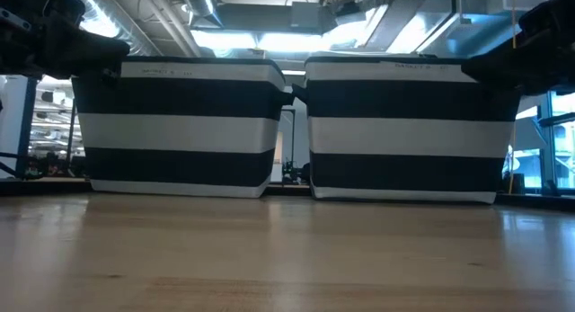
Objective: Sort clothes
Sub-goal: Return to Home Position
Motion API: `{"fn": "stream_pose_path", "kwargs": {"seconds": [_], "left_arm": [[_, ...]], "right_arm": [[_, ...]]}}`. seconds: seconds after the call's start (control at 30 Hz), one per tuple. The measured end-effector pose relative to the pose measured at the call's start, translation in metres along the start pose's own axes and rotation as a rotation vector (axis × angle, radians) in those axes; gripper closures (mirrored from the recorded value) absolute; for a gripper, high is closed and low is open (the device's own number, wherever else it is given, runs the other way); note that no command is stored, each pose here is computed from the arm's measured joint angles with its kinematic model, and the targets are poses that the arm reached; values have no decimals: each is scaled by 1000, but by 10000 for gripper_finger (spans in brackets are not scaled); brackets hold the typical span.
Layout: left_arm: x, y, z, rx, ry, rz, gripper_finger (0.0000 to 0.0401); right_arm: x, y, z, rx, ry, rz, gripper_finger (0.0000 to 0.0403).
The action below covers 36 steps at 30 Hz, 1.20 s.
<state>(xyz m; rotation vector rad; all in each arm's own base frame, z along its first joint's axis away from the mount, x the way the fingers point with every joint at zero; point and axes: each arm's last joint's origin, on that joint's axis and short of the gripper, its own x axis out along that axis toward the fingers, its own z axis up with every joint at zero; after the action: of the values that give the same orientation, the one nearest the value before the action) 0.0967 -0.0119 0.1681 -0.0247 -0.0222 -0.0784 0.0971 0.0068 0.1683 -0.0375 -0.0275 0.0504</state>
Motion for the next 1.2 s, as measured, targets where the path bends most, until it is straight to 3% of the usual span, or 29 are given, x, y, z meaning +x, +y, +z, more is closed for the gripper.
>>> {"fn": "stream_pose_path", "kwargs": {"seconds": [1.2], "left_arm": [[0,0,0,0,0,0,397]], "right_arm": [[1,0,-1,-11,5,4,320]]}}
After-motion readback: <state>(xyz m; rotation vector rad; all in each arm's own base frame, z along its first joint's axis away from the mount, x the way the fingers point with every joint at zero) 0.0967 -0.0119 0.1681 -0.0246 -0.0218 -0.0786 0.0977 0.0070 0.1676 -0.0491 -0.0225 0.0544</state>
